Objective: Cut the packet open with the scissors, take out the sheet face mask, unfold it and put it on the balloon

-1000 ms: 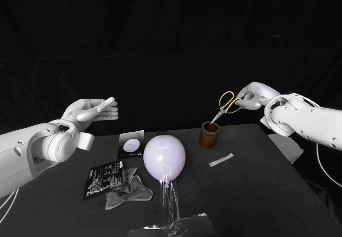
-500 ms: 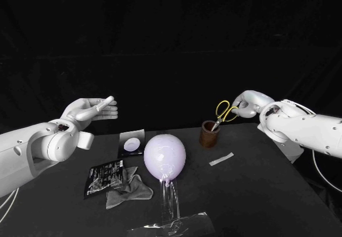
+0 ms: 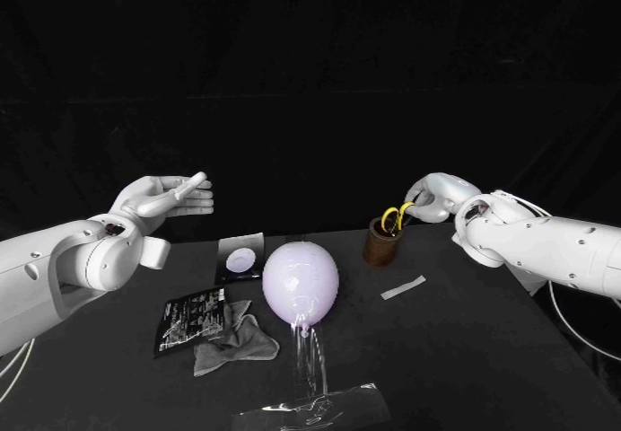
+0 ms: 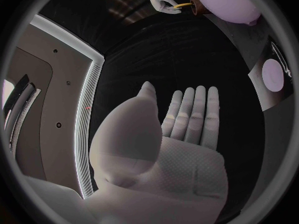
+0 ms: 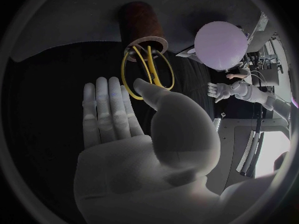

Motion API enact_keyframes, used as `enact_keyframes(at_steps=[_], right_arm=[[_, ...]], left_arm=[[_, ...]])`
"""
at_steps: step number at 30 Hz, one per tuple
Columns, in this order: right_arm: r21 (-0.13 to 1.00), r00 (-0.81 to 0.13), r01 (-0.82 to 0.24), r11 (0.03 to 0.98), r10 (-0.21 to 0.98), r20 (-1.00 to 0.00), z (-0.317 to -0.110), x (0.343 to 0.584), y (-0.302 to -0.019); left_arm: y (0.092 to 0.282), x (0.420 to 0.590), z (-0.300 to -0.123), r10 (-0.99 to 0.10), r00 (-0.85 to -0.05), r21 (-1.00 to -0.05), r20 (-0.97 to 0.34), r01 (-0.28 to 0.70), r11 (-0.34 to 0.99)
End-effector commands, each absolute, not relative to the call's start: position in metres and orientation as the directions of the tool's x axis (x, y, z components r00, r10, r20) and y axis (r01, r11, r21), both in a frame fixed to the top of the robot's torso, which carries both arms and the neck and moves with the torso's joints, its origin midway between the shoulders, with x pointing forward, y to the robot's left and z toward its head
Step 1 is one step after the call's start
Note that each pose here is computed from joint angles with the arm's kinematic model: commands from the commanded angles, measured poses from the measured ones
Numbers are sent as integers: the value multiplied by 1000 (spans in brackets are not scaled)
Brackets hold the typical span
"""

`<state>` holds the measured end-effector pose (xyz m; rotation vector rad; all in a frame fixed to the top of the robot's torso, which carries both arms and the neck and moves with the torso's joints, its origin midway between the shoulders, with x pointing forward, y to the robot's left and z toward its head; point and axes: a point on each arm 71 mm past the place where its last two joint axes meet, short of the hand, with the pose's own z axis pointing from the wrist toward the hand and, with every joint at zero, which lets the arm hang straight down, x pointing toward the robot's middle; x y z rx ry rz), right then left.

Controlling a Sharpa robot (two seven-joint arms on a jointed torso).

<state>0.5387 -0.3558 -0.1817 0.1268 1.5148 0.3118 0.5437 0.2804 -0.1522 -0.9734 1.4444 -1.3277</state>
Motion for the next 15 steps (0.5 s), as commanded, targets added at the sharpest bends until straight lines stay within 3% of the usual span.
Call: enact_keyframes(at_steps=[1, 15], right_arm=[[305, 23, -141, 942, 312, -950, -182, 538, -351], [352, 19, -138, 926, 358, -933, -183, 534, -352]], left_arm=[[279, 544, -151, -957, -271, -995, -102, 42, 94], [282, 544, -153, -956, -275, -995, -101, 38, 94]])
